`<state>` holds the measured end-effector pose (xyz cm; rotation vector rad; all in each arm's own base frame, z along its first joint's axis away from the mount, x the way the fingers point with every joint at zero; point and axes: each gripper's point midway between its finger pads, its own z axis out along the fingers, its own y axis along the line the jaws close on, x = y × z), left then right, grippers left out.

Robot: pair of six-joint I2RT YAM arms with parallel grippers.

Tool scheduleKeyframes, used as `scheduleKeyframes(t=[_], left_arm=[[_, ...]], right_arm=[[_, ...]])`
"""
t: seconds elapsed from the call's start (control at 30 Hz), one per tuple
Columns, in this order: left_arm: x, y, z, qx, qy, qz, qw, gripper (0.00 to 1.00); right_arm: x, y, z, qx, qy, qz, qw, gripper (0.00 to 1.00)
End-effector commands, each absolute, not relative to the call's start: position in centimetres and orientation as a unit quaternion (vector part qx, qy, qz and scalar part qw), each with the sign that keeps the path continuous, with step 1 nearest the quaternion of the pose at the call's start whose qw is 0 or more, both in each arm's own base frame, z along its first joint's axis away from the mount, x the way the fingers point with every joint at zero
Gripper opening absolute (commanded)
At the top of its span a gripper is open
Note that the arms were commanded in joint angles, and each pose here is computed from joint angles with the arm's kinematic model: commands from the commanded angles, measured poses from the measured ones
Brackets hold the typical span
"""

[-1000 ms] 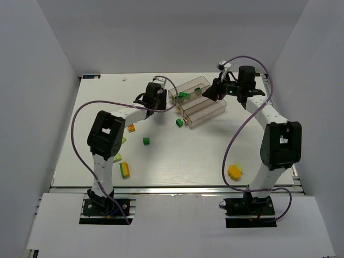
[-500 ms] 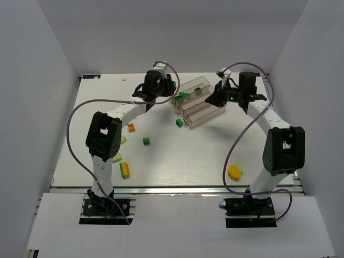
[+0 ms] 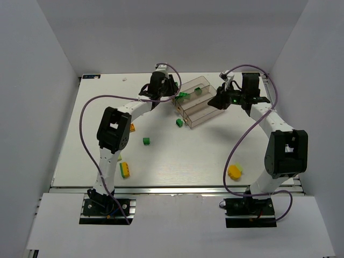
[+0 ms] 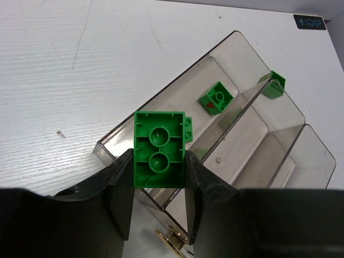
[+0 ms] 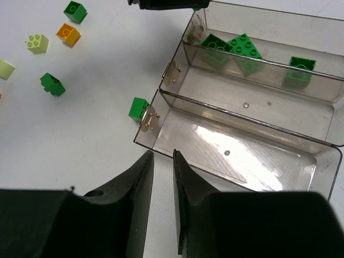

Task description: Sort the legos into containers by color

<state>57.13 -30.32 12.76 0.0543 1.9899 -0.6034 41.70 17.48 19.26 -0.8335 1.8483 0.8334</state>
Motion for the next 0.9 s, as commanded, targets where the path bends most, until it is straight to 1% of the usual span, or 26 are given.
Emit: scheduleKeyframes(t=[0.0, 0.17, 0.27, 0.4, 0.5, 0.53, 0.6, 0.7, 0.8, 0.83, 0.87], left_arm=[[58.3, -30.5, 16.1, 0.007, 0.804, -0.263, 0.533, 0.37], [58.5, -30.0, 14.8, -0.007, 0.811, -0.249, 0.529, 0.47], [58.3, -30.0, 14.4, -0.009, 0.814, -0.251, 0.524, 0.51], [58.2, -30.1, 14.1, -0.010, 0.815, -0.253, 0.522, 0.58], [58.2, -30.1, 14.3, -0.009, 0.814, -0.255, 0.522, 0.60], [58.1, -30.1, 14.3, -0.010, 0.814, -0.255, 0.521, 0.62], [58.2, -30.1, 14.5, -0.010, 0.812, -0.256, 0.523, 0.62], [58.2, -30.1, 15.4, -0.014, 0.807, -0.262, 0.530, 0.60], [57.9, -29.9, 16.7, -0.015, 0.799, -0.265, 0.539, 0.47], [57.6, -29.6, 18.5, -0.016, 0.791, -0.266, 0.550, 0.41], [57.2, -29.2, 18.3, -0.019, 0.794, -0.260, 0.549, 0.32]], right_arm=[[41.4, 17.1, 20.8, -0.345, 0.738, 0.331, 0.476, 0.27], [41.4, 16.9, 20.5, -0.342, 0.741, 0.330, 0.475, 0.30], [41.6, 16.8, 20.5, -0.340, 0.742, 0.330, 0.475, 0.33], [41.8, 16.7, 20.4, -0.337, 0.743, 0.329, 0.475, 0.35], [42.0, 16.6, 20.4, -0.335, 0.744, 0.330, 0.475, 0.36], [42.0, 16.6, 20.4, -0.334, 0.744, 0.329, 0.475, 0.36], [42.0, 16.6, 20.5, -0.335, 0.744, 0.329, 0.476, 0.37], [42.3, 16.5, 20.4, -0.331, 0.747, 0.325, 0.476, 0.37], [43.7, 15.9, 20.7, -0.312, 0.761, 0.308, 0.479, 0.38], [44.2, 15.7, 20.9, -0.298, 0.768, 0.307, 0.476, 0.38], [45.1, 15.2, 20.8, -0.279, 0.781, 0.292, 0.476, 0.38]])
